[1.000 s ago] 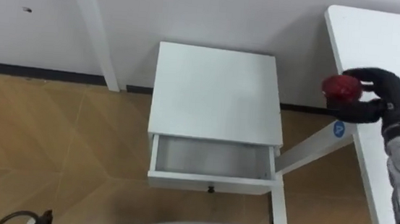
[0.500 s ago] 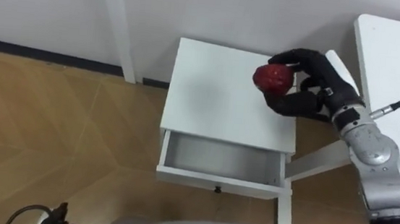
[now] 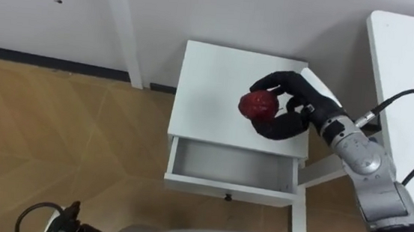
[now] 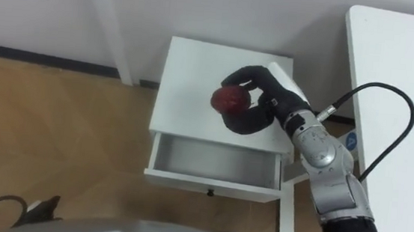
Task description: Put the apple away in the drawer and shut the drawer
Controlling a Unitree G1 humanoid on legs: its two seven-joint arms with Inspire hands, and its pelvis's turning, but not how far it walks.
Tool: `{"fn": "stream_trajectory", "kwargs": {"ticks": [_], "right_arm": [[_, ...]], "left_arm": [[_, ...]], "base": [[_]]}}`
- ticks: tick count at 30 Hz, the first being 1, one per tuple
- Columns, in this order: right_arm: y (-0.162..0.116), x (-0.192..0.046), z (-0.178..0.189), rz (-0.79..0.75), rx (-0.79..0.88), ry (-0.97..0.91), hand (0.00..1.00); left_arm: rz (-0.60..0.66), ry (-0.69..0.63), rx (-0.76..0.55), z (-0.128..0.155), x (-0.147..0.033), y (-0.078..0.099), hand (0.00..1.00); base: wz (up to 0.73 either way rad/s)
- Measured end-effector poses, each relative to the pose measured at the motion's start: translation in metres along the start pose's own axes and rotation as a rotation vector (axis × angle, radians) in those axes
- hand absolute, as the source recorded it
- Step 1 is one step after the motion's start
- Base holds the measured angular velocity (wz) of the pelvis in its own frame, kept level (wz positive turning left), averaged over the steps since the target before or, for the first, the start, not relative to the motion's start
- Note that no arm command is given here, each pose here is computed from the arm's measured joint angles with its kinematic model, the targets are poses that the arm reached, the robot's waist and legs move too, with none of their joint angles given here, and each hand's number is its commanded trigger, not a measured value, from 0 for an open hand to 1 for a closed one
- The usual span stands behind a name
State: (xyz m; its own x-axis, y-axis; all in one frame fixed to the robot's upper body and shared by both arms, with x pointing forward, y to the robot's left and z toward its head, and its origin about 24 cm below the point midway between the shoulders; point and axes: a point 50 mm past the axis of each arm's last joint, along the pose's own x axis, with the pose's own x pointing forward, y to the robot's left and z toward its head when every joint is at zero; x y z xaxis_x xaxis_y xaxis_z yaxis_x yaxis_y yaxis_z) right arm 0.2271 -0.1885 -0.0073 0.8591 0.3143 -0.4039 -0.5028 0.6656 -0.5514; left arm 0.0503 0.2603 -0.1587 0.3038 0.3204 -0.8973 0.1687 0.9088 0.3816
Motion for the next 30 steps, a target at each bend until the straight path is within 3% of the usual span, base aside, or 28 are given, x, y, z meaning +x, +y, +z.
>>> {"fn": "stream_trajectory", "kwargs": {"ticks": [5,7,8,9,30], "right_arm": [[0.009,0.0,-0.001,0.047,-0.008,0.006,1.0],[0.012,-0.001,-0.003,0.056,-0.005,0.015,0.65],[0.013,-0.002,-0.005,0.061,-0.002,0.023,0.13],[0.015,-0.003,-0.007,0.065,0.0,0.031,0.0],[0.021,-0.007,-0.014,0.099,-0.013,0.063,0.0]], "left_arm": [[-0.004,0.002,0.009,-0.001,0.0,-0.001,0.0],[-0.004,0.002,0.008,-0.001,0.0,-0.001,0.0],[-0.003,0.003,0.008,-0.001,0.0,-0.001,0.0],[-0.002,0.002,0.008,-0.001,0.0,-0.001,0.0],[0.0,-0.001,0.007,0.0,0.0,-0.001,0.0]], "base": [[0.0],[0.0],[0.0],[0.0],[0.0]]}}
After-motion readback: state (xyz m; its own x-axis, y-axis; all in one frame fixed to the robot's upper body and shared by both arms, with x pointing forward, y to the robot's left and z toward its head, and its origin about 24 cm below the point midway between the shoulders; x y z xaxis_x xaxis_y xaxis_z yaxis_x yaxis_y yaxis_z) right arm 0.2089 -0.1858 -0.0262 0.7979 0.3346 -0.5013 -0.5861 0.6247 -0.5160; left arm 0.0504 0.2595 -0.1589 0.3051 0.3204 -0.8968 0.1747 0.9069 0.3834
